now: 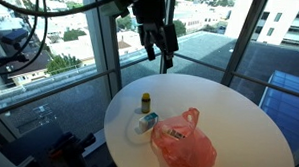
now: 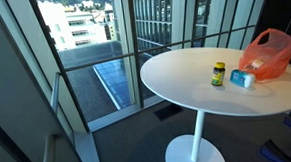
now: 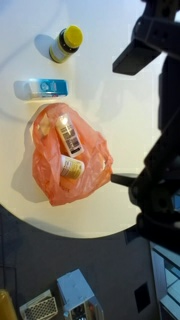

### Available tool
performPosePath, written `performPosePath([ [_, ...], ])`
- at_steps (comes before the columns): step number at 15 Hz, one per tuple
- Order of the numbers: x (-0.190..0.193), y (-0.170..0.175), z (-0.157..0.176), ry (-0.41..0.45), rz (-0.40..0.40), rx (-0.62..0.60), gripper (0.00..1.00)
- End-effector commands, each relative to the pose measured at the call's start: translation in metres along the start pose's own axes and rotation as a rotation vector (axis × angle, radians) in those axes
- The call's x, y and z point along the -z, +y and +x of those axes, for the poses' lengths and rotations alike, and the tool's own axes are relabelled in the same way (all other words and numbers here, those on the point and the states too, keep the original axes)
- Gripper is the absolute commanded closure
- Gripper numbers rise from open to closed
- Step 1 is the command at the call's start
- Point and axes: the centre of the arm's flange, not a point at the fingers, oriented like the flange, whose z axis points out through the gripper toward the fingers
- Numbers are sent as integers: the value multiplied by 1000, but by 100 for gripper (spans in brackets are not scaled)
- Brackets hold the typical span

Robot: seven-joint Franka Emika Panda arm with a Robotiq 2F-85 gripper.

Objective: Pick up the white medicine bottle from the orange plastic bag and put it on the table, move the orange plastic bag a little to the right and place the white medicine bottle next to the mentos container

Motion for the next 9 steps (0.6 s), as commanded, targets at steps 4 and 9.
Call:
performPosePath([
  [4, -67, 12, 48, -70, 81, -18, 0],
  [9, -116, 11, 54, -166, 139, 4, 0],
])
